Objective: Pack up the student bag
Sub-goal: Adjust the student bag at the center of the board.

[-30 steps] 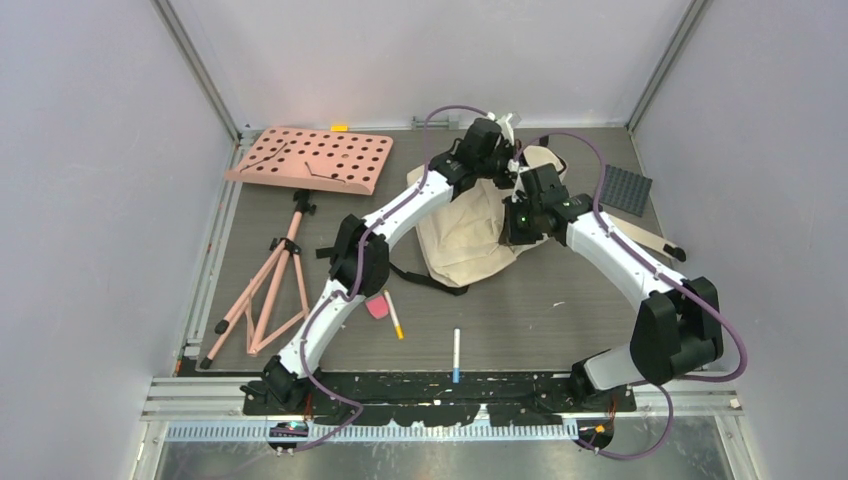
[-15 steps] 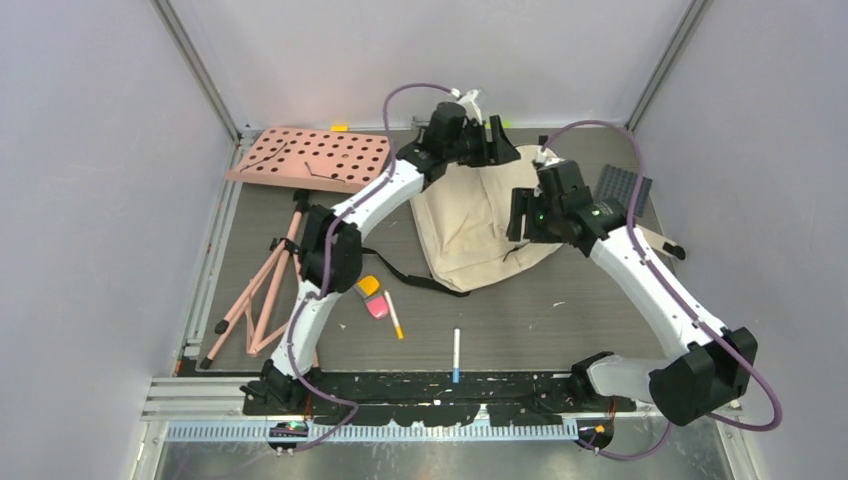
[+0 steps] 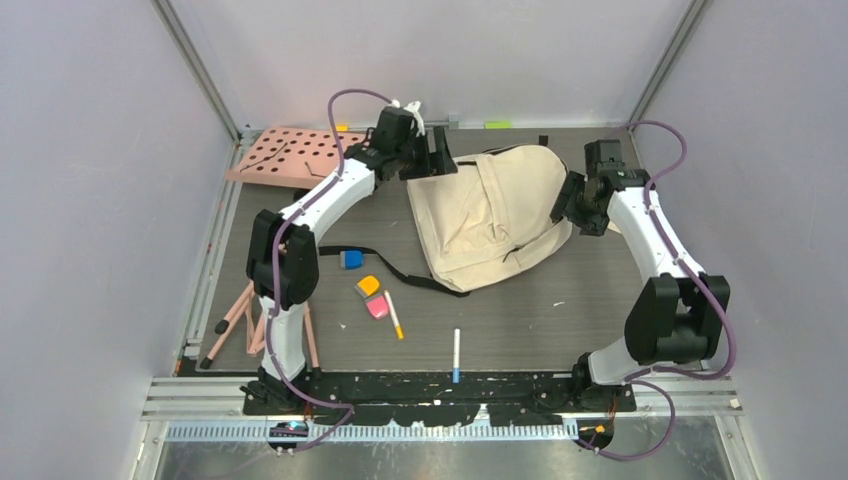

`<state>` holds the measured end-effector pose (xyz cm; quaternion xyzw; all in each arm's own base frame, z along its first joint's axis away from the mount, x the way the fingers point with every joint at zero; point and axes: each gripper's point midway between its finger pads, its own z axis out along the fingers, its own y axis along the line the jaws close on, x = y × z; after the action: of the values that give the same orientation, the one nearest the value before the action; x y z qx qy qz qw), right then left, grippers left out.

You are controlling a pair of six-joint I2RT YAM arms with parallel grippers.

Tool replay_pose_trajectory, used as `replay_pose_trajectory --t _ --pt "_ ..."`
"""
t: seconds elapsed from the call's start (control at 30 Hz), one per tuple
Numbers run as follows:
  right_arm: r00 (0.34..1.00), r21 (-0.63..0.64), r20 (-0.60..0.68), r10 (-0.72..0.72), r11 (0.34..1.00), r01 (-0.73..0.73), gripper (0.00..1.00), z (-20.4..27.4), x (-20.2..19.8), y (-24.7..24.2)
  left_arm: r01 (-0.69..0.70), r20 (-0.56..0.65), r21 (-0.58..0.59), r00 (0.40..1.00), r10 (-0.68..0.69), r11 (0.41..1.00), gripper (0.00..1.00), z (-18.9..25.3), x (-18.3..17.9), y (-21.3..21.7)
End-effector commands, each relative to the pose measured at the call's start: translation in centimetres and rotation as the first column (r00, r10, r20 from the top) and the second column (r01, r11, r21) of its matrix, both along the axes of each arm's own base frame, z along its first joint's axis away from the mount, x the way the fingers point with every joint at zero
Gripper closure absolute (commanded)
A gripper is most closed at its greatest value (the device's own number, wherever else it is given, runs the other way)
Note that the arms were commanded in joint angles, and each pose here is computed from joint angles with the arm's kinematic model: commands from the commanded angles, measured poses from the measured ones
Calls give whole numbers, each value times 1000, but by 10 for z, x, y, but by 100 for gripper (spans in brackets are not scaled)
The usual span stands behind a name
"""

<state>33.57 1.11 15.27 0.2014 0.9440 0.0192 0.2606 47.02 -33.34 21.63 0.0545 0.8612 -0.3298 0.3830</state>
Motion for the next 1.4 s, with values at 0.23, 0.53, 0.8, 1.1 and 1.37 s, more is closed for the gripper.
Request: replay_pose_trajectory --t 0.23,0.53,0.8,1.1,1.37 --pt "999 127 41 28 991 -32 47 -16 50 6 6 -207 98 978 14 995 15 -73 -13 19" --pt "993 138 87 78 986 -90 99 -8 85 11 81 -263 30 962 -70 996 76 -90 -14 -1" --pt "966 34 238 103 993 -114 99 63 138 -3 114 10 -62 994 -113 992 100 20 -20 1" --pt "931 -55 337 138 990 -127 99 104 194 -14 347 145 -130 933 -328 929 100 68 -96 -14" --pt "929 -10 343 135 990 -141 99 69 233 -5 524 95 -106 851 -516 845 100 27 -155 -58"
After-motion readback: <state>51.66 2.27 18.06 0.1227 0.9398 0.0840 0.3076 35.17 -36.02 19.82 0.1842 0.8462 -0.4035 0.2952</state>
